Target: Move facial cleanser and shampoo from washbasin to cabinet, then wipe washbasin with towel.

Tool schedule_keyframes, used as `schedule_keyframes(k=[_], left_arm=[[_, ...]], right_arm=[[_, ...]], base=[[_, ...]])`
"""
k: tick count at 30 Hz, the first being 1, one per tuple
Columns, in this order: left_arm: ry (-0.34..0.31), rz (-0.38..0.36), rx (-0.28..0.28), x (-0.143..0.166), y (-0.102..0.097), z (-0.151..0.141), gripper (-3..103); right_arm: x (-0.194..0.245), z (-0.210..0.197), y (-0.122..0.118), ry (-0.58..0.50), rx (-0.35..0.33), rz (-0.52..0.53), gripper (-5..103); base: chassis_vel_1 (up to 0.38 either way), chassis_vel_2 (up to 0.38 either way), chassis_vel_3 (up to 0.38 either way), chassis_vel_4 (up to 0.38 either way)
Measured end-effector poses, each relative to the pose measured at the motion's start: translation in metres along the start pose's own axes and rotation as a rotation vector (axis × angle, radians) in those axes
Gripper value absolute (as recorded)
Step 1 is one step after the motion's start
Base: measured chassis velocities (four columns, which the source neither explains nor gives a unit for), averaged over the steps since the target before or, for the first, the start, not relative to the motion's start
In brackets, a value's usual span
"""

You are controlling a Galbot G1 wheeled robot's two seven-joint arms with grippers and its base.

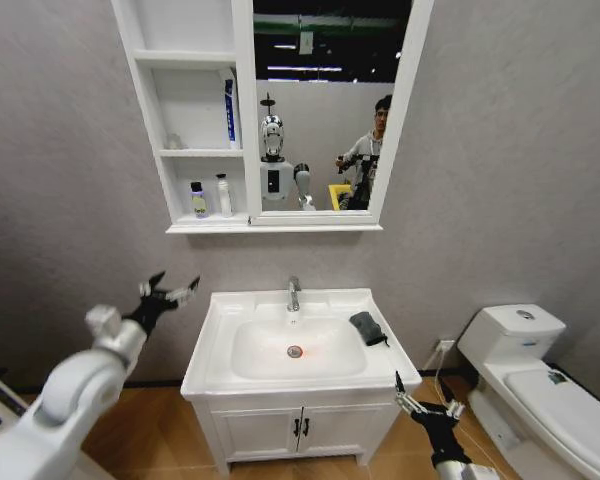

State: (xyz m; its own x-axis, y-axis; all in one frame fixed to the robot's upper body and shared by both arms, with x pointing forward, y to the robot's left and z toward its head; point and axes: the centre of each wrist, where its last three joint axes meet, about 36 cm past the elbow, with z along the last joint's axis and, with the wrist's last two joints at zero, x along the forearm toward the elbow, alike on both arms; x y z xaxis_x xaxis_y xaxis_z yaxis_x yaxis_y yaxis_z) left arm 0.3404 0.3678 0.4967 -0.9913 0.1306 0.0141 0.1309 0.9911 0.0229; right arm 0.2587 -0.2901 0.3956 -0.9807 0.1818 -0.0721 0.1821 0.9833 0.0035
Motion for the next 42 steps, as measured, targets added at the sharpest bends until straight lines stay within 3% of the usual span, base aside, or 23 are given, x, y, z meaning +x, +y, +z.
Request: schedule_keyframes(k=[2, 5, 13, 16, 26, 31, 36, 42], left_arm=[[0.066, -0.035, 0.037, 0.032, -0.005, 0.031, 100], [0.085, -0.072, 0.055, 0.047, -0.010, 0.047, 100], [0.081, -0.100, 0.053, 0.051, -0.014, 0.053, 100], [0.079, -0.098, 0.056, 0.050, -0.014, 0.053, 100], [0.076, -0.096, 0.062, 0.047, -0.015, 0.053, 100], [0.076, -0.096, 0.063, 0.046, -0.015, 0.053, 100], [0.076, -0.095, 0.064, 0.046, -0.015, 0.053, 100], [0.076, -0.095, 0.065, 0.045, -0.015, 0.053, 100]], right_arm=[[0.002, -0.009, 0.000, 0.020, -0.037, -0.018, 100], [0.002, -0.013, -0.002, 0.034, -0.047, -0.035, 100], [-0.008, -0.006, -0.016, 0.058, 0.002, -0.059, 100], [-0.036, -0.004, -0.025, 0.073, -0.002, -0.037, 100], [-0.190, -0.024, -0.052, 0.100, -0.042, -0.006, 100], [-0.257, -0.008, -0.061, 0.174, -0.029, 0.018, 100], [-0.299, 0.008, -0.045, 0.230, -0.042, -0.002, 100], [-0.342, 0.019, 0.013, 0.256, -0.048, -0.100, 100]], base=[[0.000, 0.000, 0.000, 0.000], [0.000, 0.000, 0.000, 0.000], [0.000, 0.000, 0.000, 0.000], [0.000, 0.000, 0.000, 0.000], [0.000, 0.000, 0.000, 0.000], [0.000, 0.000, 0.000, 0.000], [0.000, 0.000, 0.000, 0.000], [0.000, 0.000, 0.000, 0.000]])
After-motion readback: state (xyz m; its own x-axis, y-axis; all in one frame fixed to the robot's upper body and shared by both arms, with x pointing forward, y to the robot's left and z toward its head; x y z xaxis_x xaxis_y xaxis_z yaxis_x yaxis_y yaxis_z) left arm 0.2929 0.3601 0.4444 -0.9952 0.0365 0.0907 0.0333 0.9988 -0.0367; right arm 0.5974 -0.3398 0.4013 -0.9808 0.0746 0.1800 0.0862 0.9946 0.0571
